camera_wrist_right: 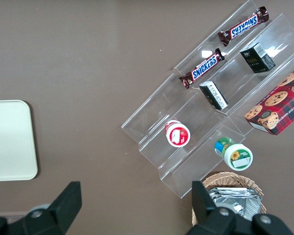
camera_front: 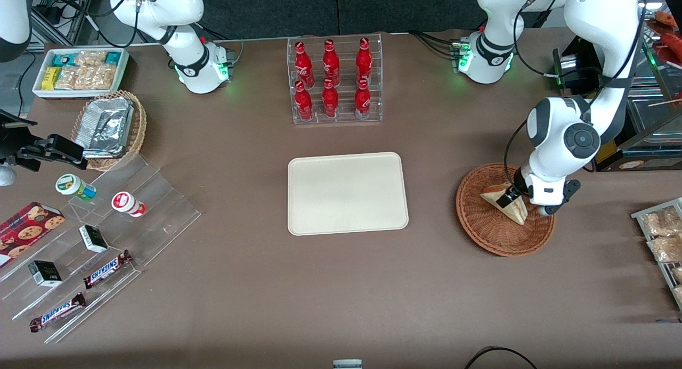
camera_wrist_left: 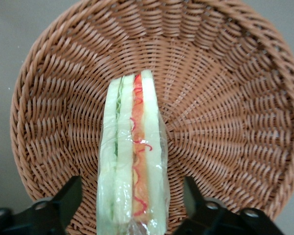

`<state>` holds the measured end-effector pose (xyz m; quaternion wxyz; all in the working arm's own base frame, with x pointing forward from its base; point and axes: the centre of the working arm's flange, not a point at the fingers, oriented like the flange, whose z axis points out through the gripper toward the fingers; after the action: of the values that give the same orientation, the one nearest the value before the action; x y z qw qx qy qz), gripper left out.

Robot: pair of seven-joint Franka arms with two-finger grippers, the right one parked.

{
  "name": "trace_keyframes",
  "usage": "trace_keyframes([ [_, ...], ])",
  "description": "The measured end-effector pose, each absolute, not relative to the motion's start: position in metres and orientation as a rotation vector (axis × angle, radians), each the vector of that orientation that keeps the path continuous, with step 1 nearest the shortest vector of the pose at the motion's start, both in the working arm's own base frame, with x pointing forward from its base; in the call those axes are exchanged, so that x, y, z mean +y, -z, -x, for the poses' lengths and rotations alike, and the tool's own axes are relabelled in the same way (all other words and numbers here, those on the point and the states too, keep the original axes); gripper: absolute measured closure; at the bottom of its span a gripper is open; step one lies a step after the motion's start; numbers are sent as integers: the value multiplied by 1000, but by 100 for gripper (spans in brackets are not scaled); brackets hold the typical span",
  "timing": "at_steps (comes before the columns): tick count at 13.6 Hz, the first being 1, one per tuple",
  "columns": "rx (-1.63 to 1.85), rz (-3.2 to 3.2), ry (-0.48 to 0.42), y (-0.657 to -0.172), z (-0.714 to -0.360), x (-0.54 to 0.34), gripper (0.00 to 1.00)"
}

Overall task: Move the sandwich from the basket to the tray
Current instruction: 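Close the left gripper on the sandwich and lift it from the basket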

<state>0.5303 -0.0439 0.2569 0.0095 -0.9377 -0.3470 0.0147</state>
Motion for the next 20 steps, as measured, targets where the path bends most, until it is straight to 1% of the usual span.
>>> trace_keyframes([
  [1,-1087,2924,-58,-253,-529,-44,27],
  [3,-1093,2921,-69,-249,-528,-44,49],
  [5,-1104,2918,-69,-250,-528,-44,67],
  [6,-1110,2915,-70,-249,-528,-44,74],
  [7,-1115,2912,-72,-250,-529,-44,78],
  [10,-1105,2899,-117,-264,-538,-48,78],
  [12,-1068,2892,-162,-292,-553,-60,80],
  [13,-1034,2897,-172,-309,-560,-74,85],
  [15,-948,2919,-174,-337,-568,-109,85],
  [17,-846,2947,-169,-349,-565,-149,85],
  [20,-610,3002,-166,-346,-546,-212,85],
])
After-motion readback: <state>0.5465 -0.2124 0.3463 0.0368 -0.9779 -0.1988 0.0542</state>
